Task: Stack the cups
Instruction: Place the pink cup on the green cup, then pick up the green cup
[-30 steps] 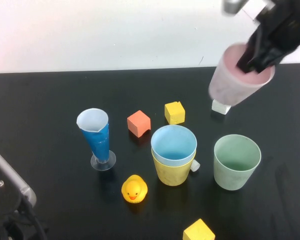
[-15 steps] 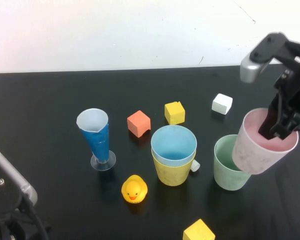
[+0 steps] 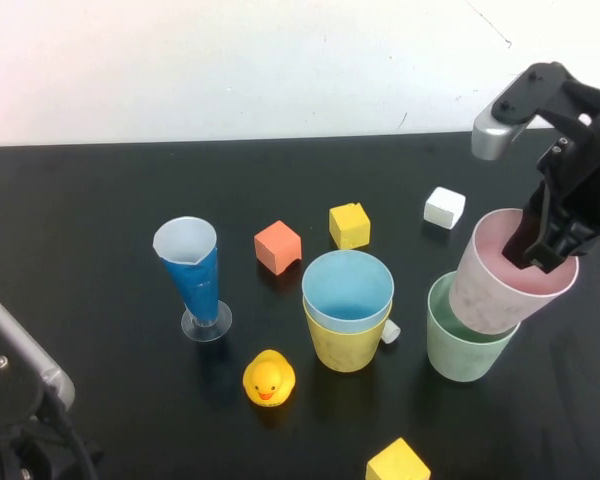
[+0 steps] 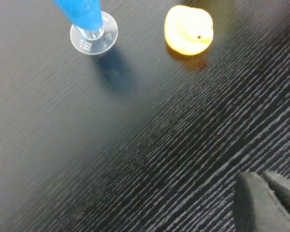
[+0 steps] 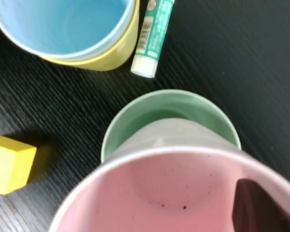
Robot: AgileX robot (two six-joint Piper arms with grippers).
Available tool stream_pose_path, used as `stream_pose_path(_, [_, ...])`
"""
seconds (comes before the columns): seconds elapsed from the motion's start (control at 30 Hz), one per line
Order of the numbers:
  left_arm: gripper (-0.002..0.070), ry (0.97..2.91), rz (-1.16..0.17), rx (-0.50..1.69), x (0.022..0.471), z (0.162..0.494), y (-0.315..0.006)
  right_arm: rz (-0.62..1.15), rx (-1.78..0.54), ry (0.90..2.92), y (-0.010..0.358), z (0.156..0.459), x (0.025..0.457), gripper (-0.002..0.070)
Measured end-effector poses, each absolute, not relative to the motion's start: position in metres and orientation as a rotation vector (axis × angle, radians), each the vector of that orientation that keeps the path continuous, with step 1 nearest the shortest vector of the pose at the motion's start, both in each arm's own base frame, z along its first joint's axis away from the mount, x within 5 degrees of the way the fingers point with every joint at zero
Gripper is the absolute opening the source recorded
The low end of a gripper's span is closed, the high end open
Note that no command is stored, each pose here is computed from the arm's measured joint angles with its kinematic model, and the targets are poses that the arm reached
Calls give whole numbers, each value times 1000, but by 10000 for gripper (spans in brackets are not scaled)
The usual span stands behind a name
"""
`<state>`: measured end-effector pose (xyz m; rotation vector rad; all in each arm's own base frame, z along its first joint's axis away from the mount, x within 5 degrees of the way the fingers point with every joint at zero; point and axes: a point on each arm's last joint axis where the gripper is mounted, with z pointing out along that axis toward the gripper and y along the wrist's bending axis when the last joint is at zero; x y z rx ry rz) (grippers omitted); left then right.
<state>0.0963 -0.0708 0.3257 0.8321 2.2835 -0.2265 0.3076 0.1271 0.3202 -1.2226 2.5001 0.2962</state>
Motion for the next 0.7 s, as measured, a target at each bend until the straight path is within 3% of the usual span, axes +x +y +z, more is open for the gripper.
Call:
stream_pose_path(0.13, [-1,2275,-230,829,97,326,-71,330,-1247,2494,130,316,310,38])
stream_pose_path(0.2, [-1,2269,-232,827,97,327,-72,352,-1258,2504,132,310,313,78])
stream_pose_path(0.43, [-1,2261,-235,825,98,327,-72,399,-1284,2584,138,281,325,397])
stream_pose_path(0.5, [-1,2260,-233,825,98,327,-72,410,-1289,2610,139,271,329,442])
stream_pose_path(0.63, [-1,2260,-233,825,98,327,-72,434,-1300,2665,142,251,336,448])
stream_pose_path(0.7, [-1,2260,-233,825,98,327,-72,442,-1306,2690,143,241,340,376])
